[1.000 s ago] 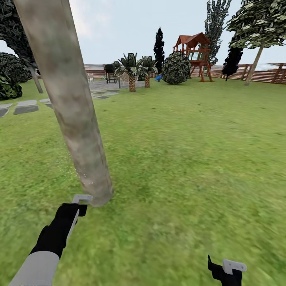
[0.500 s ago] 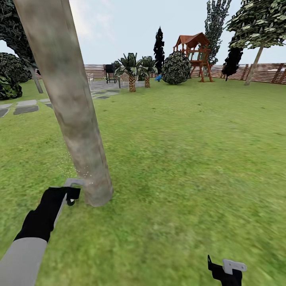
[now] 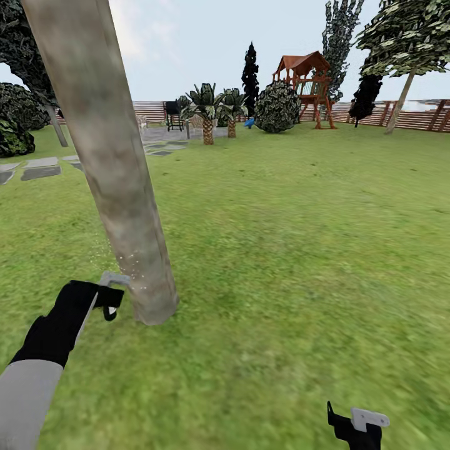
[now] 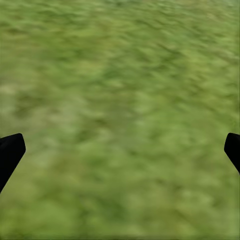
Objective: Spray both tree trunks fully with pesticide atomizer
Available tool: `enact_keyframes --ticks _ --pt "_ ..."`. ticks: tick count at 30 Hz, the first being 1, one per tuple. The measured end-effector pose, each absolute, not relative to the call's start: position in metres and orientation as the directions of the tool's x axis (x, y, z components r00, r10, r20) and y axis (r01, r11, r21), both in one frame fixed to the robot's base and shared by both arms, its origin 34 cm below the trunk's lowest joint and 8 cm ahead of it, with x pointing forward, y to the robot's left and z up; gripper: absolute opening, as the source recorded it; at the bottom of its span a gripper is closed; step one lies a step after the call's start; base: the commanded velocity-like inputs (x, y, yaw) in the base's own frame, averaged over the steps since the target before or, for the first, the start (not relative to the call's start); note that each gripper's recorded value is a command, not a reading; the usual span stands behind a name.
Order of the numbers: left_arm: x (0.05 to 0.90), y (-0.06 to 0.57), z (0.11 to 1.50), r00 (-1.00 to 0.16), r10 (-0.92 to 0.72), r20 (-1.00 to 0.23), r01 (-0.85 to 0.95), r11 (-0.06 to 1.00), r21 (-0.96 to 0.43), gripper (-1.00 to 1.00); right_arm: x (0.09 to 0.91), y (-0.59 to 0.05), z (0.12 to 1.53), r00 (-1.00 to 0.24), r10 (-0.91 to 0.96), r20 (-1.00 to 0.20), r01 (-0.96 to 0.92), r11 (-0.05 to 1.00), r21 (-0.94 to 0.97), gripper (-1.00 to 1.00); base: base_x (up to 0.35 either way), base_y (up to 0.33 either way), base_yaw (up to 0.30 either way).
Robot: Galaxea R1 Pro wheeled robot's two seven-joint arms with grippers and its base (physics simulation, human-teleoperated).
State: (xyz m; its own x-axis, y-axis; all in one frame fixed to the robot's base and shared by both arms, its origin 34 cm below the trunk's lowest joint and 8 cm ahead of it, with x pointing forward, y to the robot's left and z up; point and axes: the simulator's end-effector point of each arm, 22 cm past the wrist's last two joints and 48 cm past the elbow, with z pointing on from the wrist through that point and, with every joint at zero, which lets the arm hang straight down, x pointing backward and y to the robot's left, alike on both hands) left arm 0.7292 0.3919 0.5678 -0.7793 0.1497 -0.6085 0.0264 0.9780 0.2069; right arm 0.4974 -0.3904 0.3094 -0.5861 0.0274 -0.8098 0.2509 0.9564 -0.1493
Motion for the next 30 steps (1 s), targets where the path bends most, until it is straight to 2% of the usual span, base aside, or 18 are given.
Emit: enact_keyframes --ticks 9,15,17,20,28,30 --pt "0.730 0.434 0.583 -0.783 0.158 -0.601 -0.014 0.962 0.272 -1.00 0.497 -0.390 0.309 -0.586 0.027 -0.810 0.251 0.957 -0.149 1.00 0.000 0.000 0.000" --pt "0.735 0.385 0.570 -0.781 0.154 -0.605 0.034 0.978 0.205 -1.00 0.497 -0.390 0.309 -0.586 0.028 -0.810 0.251 0.957 -0.149 1.00 0.000 0.000 0.000" --pt "0.731 0.390 0.566 -0.785 0.157 -0.599 0.030 0.976 0.216 -1.00 0.497 -0.390 0.309 -0.586 0.028 -0.810 0.250 0.957 -0.148 1.00 0.000 0.000 0.000" --pt "0.707 0.408 0.540 -0.816 0.160 -0.555 0.025 0.970 0.242 -1.00 0.497 -0.389 0.309 -0.587 0.027 -0.809 0.249 0.957 -0.148 1.00 0.000 0.000 0.000" --pt "0.669 0.409 0.484 -0.868 0.150 -0.473 0.044 0.973 0.228 -1.00 0.497 -0.389 0.309 -0.586 0.028 -0.810 0.250 0.957 -0.148 1.00 0.011 -0.015 0.000" --pt "0.663 0.422 0.475 -0.881 0.147 -0.449 0.022 0.962 0.272 -1.00 0.497 -0.390 0.309 -0.586 0.028 -0.810 0.251 0.957 -0.148 1.00 0.128 -0.213 0.000"
